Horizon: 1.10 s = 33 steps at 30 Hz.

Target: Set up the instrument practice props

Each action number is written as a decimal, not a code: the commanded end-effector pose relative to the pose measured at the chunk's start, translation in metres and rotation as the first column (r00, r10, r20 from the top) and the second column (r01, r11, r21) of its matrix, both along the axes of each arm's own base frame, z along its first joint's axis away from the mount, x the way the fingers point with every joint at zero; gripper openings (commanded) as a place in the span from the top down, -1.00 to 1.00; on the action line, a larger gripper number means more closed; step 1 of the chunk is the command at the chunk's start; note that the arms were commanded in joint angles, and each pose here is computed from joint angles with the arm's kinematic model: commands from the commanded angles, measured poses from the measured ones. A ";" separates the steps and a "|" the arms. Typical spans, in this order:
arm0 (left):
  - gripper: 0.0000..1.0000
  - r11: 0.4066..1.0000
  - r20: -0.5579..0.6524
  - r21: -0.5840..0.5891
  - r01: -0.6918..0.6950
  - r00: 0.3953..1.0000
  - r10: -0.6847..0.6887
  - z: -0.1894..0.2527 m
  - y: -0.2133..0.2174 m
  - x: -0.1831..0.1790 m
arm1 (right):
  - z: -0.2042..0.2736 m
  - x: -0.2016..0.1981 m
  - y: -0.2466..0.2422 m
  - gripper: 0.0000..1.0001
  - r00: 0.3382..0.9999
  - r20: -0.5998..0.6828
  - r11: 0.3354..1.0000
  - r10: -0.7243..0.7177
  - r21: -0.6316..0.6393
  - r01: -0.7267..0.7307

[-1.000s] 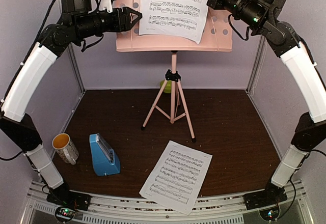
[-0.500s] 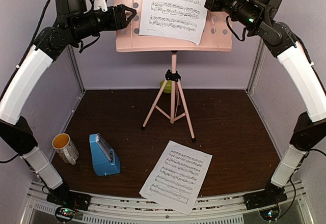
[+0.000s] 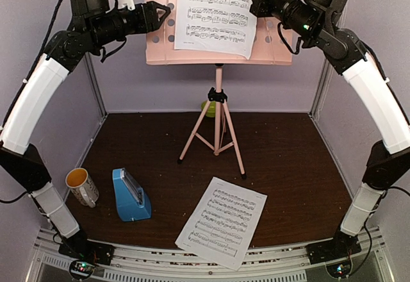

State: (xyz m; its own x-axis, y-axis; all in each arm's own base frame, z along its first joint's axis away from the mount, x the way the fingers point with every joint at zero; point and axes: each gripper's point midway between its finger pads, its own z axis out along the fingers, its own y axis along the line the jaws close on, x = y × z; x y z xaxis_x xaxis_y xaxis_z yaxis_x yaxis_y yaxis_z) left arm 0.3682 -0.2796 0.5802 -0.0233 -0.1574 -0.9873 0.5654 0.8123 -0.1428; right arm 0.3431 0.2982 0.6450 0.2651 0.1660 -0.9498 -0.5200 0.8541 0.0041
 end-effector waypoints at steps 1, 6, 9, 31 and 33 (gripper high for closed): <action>-0.08 0.999 0.026 -0.032 0.022 0.999 -0.021 0.010 -0.004 0.004 | 0.008 -0.001 -0.002 1.00 0.999 0.027 0.999 -0.045 0.026 0.044; 0.11 0.999 0.005 -0.035 0.031 1.000 -0.031 0.004 -0.009 0.007 | 0.007 -0.001 -0.002 1.00 0.997 0.020 0.997 -0.071 0.032 0.071; 0.25 0.999 -0.002 -0.036 0.029 1.000 -0.029 0.001 -0.009 0.008 | 0.006 -0.001 0.002 1.00 0.997 0.020 0.997 -0.072 0.038 0.072; 0.95 0.995 0.082 -0.096 -0.001 0.997 0.009 0.020 0.005 0.000 | 0.006 -0.012 -0.001 1.00 0.993 0.019 0.992 -0.120 0.027 0.120; 1.00 0.995 0.093 -0.095 -0.003 0.996 0.012 0.022 0.006 -0.001 | 0.007 -0.015 -0.002 1.00 0.990 0.027 0.991 -0.136 0.016 0.135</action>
State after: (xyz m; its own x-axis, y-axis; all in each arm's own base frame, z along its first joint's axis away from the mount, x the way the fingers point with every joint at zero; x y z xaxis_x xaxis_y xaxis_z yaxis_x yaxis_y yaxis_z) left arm 0.3754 -0.2932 0.5722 -0.0217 -0.1945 -0.9807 0.5953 0.7855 -0.1690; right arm 0.3396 0.3092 0.6380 0.2773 0.1459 -0.9497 -0.4349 0.9004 0.0113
